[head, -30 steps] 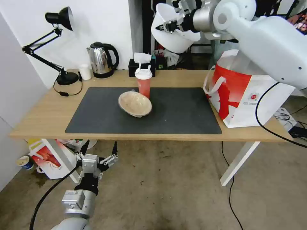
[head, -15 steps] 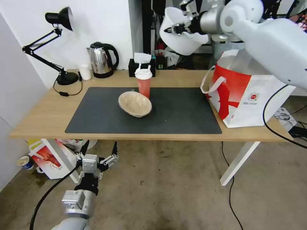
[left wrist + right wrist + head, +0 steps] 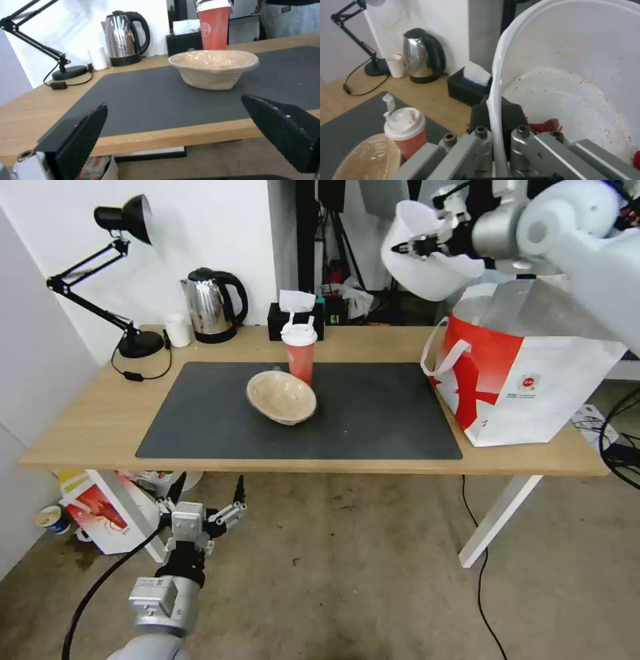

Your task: Pick up the trash from the table and place it into the takeout bag.

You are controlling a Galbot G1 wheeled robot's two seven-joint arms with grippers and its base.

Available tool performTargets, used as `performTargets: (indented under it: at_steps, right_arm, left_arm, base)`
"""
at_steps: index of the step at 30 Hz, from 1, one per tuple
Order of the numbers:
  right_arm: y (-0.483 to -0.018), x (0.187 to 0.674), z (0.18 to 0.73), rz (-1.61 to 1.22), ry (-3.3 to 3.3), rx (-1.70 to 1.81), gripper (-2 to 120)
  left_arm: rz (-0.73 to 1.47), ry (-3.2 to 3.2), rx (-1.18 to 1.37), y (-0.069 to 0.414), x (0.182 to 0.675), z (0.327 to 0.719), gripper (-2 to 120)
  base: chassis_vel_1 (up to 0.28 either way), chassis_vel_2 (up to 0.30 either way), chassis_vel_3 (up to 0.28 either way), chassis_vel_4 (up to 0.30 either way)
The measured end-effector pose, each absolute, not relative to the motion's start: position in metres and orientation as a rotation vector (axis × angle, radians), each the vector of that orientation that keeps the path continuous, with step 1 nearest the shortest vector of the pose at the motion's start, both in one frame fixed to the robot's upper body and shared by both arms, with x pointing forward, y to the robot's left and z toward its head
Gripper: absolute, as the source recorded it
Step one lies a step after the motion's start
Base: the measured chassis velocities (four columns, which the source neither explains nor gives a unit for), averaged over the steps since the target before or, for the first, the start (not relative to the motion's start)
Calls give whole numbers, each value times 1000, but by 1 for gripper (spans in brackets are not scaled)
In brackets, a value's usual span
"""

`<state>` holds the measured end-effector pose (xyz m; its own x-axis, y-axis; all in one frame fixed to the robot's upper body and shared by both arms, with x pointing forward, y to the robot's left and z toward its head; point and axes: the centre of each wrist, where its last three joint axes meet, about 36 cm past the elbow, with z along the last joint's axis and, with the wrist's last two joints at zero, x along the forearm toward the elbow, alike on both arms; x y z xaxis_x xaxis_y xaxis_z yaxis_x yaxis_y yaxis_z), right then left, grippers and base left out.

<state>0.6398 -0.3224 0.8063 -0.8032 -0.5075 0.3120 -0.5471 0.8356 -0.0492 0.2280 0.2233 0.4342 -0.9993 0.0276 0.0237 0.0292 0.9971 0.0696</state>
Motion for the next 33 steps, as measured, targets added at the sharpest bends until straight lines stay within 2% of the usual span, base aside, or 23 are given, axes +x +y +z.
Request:
performTargets:
  at_steps: [18,33]
  right_arm:
    - [-398,627,789,78,-2779,663,0]
    - [-438,622,767,-5,-2802,573,0]
  left_arm:
    - [-109,-3117,-44,223,228,434,100]
    - [-109,-3117,-44,223,228,434,100]
  base:
    - [0,0,0,0]
    - [0,0,0,0]
